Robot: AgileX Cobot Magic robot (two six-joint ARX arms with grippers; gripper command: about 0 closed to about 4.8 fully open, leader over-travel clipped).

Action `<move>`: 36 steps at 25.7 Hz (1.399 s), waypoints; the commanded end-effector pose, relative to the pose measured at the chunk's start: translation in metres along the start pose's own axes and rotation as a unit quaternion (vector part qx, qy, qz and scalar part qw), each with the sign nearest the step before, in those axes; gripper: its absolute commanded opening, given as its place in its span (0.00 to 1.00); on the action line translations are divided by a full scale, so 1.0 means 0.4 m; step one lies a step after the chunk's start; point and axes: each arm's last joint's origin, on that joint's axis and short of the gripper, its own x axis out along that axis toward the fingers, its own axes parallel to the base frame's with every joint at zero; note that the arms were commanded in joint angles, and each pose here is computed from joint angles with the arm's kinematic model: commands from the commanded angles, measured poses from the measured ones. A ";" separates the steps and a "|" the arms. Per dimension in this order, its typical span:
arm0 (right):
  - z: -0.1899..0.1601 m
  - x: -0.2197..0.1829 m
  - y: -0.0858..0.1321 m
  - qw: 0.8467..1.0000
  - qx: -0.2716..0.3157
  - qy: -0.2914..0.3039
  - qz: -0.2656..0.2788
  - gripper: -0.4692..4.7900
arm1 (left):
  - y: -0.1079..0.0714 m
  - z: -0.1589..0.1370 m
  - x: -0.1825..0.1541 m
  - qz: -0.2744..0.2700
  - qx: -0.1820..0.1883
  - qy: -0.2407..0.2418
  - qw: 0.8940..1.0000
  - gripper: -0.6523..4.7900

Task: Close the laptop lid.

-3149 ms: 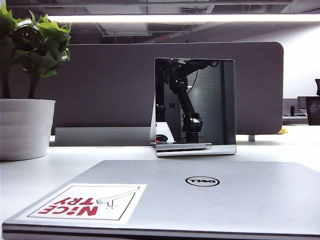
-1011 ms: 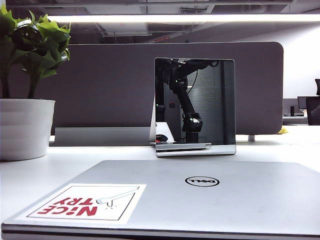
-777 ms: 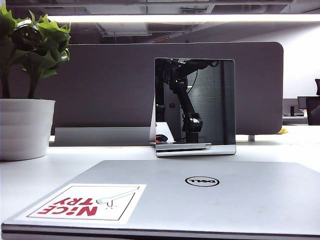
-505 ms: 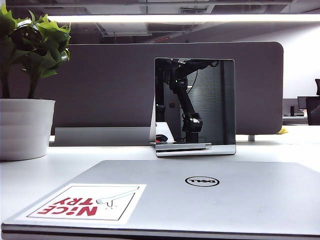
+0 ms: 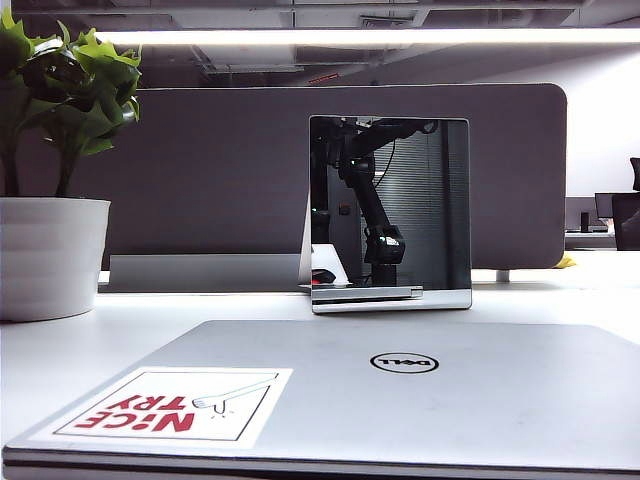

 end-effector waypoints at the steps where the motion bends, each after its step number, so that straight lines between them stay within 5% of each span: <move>1: 0.007 -0.003 0.002 1.000 -0.002 -0.009 0.001 0.08 | 0.000 0.003 0.000 -0.002 0.002 -0.005 1.000 0.12; 28: -0.003 -0.010 0.000 1.000 -0.001 0.016 -0.004 0.08 | 0.000 0.003 0.000 -0.002 0.002 -0.005 1.000 0.12; 36: -0.105 -0.128 -0.016 0.996 -0.074 0.047 -0.020 0.08 | -0.001 0.003 0.000 -0.002 0.002 -0.005 1.000 0.12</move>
